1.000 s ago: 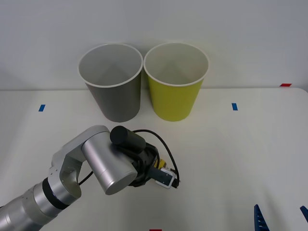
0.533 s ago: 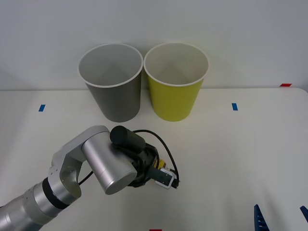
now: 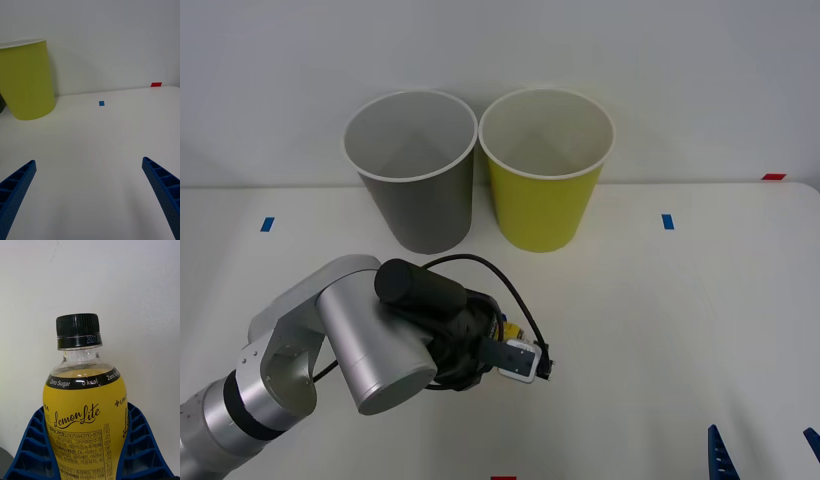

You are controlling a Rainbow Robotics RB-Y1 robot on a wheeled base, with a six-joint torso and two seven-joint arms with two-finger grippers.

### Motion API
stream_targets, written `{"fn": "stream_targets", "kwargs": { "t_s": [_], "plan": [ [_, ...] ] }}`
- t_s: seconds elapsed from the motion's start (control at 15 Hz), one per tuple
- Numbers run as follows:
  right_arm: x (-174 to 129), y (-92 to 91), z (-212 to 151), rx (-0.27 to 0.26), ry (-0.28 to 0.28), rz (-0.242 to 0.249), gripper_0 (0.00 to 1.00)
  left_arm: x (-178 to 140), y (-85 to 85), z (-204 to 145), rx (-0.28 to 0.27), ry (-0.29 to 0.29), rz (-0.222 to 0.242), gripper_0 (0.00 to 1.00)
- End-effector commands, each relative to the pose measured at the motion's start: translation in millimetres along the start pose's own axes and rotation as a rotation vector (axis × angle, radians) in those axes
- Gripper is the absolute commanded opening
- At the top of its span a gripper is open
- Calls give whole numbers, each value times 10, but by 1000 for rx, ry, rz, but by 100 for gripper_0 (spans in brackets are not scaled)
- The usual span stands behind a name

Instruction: Put cans in the gray bin and PET bottles in the light green bin.

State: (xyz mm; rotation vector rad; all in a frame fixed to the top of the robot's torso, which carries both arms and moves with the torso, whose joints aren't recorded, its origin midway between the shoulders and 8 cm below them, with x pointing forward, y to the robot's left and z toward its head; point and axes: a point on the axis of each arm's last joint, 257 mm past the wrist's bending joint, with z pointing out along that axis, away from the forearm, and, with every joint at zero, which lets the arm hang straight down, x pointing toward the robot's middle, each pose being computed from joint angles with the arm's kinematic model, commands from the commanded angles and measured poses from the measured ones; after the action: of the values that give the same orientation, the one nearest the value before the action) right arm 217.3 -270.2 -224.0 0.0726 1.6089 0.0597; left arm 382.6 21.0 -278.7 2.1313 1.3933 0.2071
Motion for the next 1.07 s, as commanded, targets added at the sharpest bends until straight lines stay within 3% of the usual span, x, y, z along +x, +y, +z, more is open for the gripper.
{"fn": "stream_targets", "kwargs": {
  "t_s": [0.07,0.2,0.6,0.73,0.93,1.07],
  "plan": [
    [0,0,0,0,0,0,98,103,1,-400,23,48,-92,0],
    [0,0,0,0,0,0,98,202,3,-611,42,54,-170,0],
    [0,0,0,0,0,0,98,348,266,-1225,-34,-112,-408,0],
    [0,0,0,0,0,0,98,300,343,-1464,-65,-178,-549,0],
    [0,0,0,0,0,0,98,294,549,-1819,-133,-255,-719,0],
    [0,0,0,0,0,0,98,323,676,-2036,-171,-308,-796,0]
  ]
}}
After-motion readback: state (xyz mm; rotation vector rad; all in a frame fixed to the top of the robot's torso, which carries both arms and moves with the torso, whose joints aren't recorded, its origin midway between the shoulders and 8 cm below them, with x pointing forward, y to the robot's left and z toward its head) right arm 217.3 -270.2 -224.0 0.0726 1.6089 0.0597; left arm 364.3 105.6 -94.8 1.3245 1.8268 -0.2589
